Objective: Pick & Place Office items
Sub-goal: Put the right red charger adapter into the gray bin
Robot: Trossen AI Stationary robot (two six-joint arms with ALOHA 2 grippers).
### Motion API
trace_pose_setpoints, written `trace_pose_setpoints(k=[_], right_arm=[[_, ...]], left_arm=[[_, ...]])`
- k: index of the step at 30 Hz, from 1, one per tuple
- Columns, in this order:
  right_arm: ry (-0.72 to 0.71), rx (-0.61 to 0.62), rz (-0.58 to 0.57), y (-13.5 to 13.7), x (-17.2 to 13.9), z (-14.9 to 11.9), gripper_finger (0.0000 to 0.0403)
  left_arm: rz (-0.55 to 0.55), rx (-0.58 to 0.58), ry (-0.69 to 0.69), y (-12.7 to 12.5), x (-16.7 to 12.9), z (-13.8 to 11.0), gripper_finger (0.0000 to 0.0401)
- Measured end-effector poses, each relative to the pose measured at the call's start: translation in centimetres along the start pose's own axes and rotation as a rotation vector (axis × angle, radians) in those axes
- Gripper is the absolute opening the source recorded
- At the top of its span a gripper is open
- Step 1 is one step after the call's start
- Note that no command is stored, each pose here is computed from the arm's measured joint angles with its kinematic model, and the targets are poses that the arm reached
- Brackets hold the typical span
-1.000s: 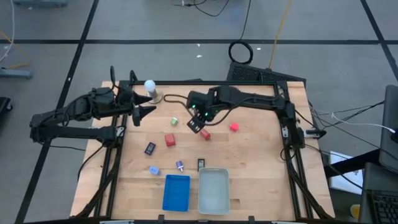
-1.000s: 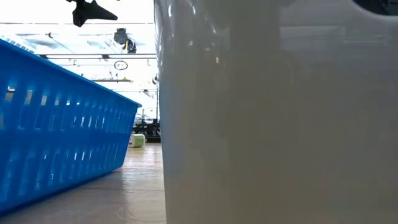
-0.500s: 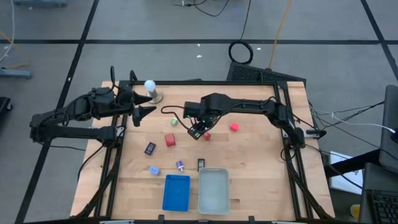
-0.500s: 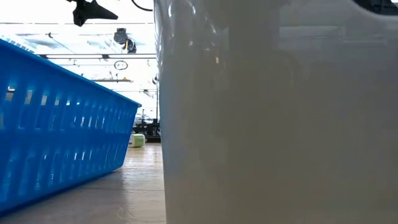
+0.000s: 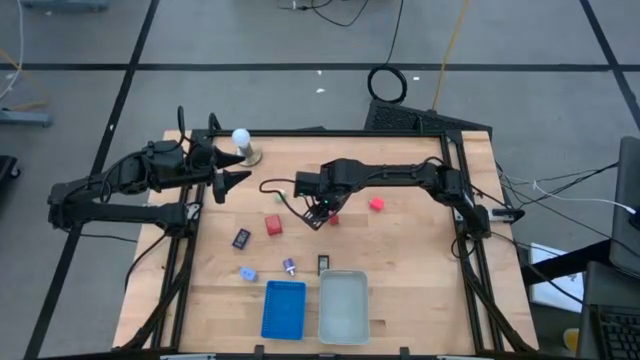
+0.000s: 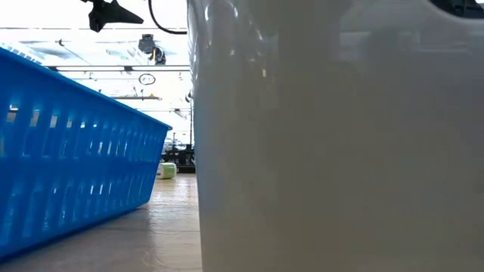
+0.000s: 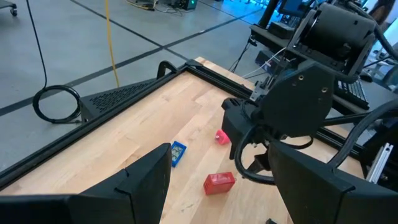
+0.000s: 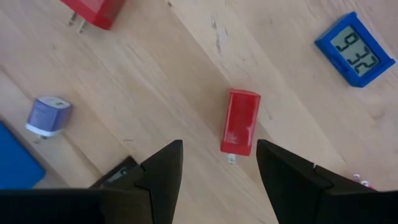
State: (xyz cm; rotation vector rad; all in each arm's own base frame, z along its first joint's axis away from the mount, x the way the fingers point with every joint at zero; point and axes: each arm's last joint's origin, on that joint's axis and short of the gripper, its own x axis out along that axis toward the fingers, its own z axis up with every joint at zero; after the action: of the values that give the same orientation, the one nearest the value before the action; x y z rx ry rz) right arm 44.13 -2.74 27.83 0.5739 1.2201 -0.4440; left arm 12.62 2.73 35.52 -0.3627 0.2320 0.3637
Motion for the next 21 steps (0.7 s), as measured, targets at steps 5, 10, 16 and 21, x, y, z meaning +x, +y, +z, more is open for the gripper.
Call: trace_pose_setpoints(k=[5, 10, 16, 21], right_arm=[[0.001, -0.002, -0.005, -0.1, 1.4, -0.2, 0.0197], [-0.014, -0.001, 0.006, -0.2, 2.5, -0.2, 0.0197], [-0.01, 0.006, 0.001, -0.4, 3.8, -0.4, 0.0197], [-0.003, 0.008, -0.009, -0.8, 5.0, -0.7, 0.0197]], left_arm=[[0.0, -0.001, 0.0, 0.0, 0.0, 0.0, 0.0271], [0.0, -0.001, 0.0, 0.0, 0.0, 0.0, 0.0271], [0.0, 0.012, 0.0, 0.0, 0.0, 0.0, 0.0271], [0.0, 0.015, 0.0, 0.0, 0.0, 0.0, 0.0271]])
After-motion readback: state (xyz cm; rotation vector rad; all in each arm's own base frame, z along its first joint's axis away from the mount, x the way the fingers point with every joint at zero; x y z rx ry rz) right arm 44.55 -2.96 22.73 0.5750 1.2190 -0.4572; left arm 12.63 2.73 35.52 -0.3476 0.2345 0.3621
